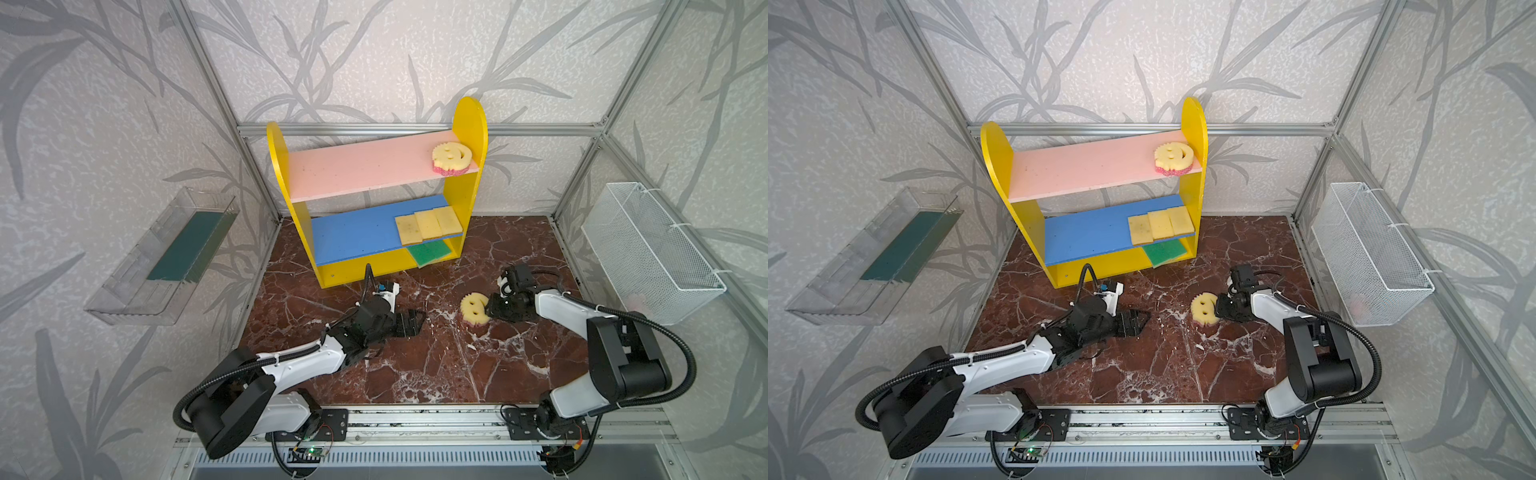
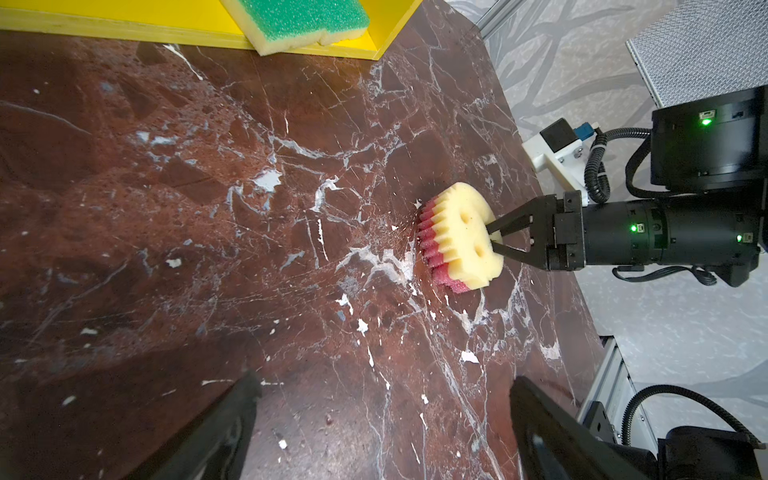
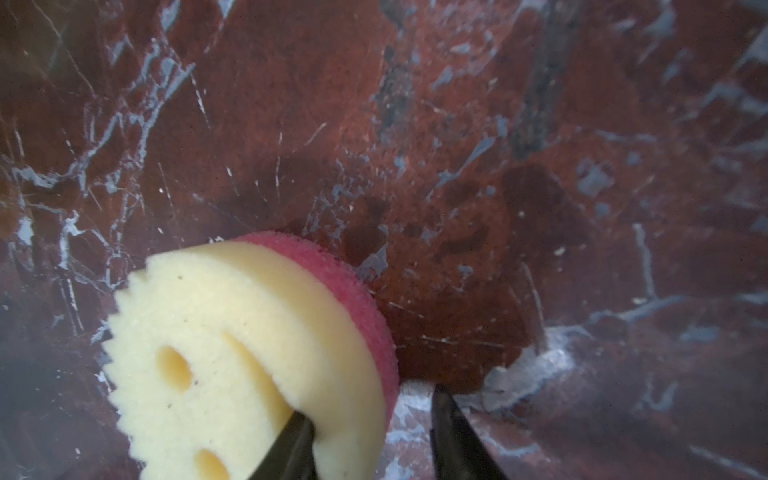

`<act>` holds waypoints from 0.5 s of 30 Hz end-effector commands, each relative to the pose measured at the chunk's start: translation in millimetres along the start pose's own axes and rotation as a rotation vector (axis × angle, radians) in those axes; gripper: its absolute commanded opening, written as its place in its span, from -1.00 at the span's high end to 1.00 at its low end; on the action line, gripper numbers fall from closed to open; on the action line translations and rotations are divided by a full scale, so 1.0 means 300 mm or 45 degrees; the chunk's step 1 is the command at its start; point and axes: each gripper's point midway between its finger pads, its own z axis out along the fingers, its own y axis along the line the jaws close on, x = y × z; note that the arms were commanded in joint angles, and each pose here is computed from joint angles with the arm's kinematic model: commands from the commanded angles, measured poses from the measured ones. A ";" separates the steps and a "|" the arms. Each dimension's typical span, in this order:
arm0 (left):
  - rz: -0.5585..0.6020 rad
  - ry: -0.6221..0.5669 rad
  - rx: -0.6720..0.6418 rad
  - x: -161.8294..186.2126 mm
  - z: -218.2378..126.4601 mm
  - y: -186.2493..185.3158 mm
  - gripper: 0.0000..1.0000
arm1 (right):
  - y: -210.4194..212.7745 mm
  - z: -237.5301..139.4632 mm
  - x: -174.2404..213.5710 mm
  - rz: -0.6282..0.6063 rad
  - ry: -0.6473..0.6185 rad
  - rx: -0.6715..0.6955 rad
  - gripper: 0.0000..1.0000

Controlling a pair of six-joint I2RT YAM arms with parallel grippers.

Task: Place and organize the cleaning sponges onto the shelf
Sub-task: 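Carry the smiley sponge with the right gripper toward the left gripper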

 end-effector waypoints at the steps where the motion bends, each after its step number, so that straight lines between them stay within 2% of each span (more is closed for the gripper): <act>1: -0.021 -0.019 0.020 -0.011 -0.013 -0.010 -0.91 | 0.002 -0.018 0.002 -0.006 -0.001 0.003 0.35; 5: -0.018 -0.029 0.042 -0.032 -0.033 -0.037 -0.90 | 0.046 -0.086 -0.008 -0.023 -0.051 -0.058 0.43; 9: -0.018 -0.055 0.095 -0.069 -0.050 -0.087 -0.90 | 0.157 -0.196 -0.017 -0.101 -0.105 -0.159 0.45; 15: 0.020 -0.117 0.232 -0.141 -0.054 -0.190 -0.91 | 0.377 -0.371 -0.029 -0.222 -0.151 -0.427 0.44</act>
